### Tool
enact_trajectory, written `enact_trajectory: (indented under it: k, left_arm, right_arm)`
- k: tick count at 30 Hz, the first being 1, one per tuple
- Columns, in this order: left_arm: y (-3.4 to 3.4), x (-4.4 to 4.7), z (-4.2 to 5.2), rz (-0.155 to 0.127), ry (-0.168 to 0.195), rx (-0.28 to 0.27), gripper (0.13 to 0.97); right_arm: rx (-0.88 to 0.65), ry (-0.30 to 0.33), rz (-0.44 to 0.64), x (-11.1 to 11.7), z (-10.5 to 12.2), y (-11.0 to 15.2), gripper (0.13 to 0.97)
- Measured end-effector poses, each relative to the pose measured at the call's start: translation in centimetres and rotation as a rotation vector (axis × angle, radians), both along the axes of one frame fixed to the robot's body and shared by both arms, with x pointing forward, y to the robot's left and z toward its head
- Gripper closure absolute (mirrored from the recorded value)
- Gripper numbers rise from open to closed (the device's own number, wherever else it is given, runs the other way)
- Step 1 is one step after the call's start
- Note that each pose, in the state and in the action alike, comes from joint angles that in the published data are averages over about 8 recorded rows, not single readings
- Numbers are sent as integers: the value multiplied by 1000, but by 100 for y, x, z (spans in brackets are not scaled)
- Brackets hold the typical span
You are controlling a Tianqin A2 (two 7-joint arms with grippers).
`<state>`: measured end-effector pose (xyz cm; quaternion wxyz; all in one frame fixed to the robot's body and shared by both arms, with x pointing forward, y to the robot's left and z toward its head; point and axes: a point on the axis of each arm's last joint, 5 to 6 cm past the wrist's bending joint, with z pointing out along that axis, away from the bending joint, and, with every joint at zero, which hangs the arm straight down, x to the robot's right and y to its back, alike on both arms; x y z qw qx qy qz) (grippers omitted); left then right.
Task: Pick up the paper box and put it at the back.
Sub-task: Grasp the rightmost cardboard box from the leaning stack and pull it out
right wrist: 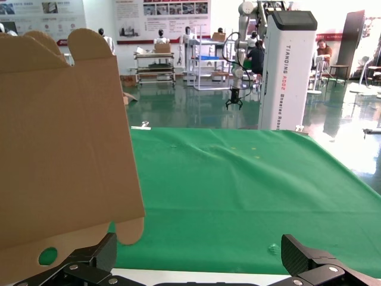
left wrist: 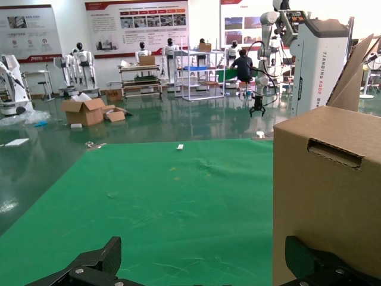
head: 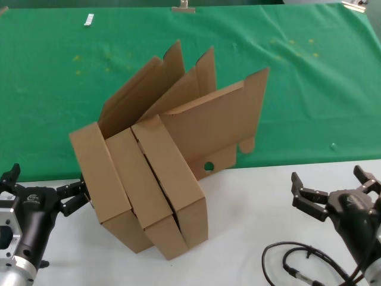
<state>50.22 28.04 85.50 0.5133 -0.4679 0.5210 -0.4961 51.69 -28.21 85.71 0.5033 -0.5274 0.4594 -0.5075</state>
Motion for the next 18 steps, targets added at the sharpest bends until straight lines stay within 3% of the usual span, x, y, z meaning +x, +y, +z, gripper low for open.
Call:
enact_trajectory:
  k: [18]
  left_arm:
    - [0,0,0,0,0,0,132]
  right_arm:
    - [0,0,0,0,0,0,130]
